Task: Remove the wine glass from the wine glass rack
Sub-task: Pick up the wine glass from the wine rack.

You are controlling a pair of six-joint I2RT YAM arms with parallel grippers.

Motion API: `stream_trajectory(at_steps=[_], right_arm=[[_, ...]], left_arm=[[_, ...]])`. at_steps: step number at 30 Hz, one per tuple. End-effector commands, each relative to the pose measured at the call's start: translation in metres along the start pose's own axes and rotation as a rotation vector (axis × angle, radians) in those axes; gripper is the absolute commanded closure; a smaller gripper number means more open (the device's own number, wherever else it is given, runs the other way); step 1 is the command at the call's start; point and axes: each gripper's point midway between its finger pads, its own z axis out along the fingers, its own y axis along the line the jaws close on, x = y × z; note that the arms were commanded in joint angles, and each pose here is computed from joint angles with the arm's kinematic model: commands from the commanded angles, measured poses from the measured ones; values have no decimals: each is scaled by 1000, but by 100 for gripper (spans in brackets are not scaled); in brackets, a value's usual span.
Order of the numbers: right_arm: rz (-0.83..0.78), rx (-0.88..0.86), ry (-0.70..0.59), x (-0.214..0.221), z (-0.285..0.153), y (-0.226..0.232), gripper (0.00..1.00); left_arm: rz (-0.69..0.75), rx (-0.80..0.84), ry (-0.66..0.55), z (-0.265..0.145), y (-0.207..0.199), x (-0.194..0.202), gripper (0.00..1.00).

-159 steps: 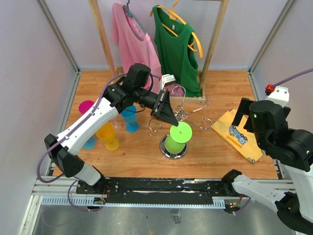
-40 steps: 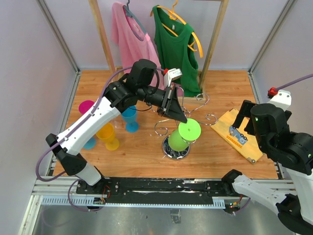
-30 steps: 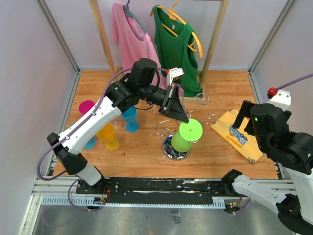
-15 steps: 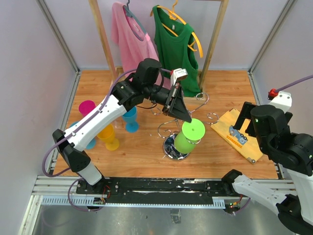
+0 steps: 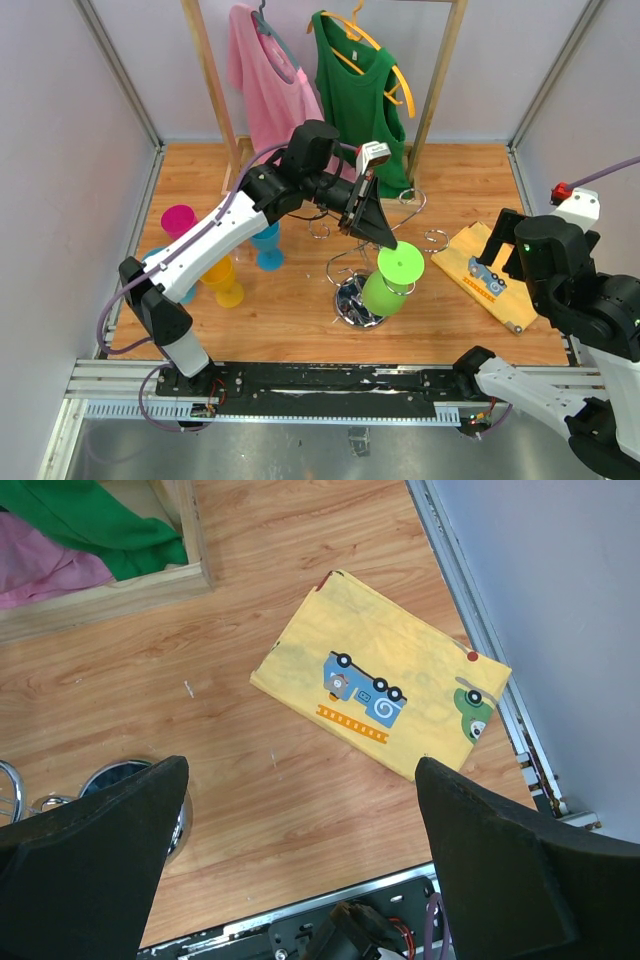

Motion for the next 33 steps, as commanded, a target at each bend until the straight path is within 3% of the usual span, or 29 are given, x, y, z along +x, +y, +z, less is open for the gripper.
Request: stream_trajectory(at_steps=[1,33], right_arm=[[34,47,-18,-4,-4,-14,1],[28,61,-23,-7,-7,-18,1]], left_arm=[[48,55,9,1,-14,-6,100],[-54,117,72,12,-3,-5,100]])
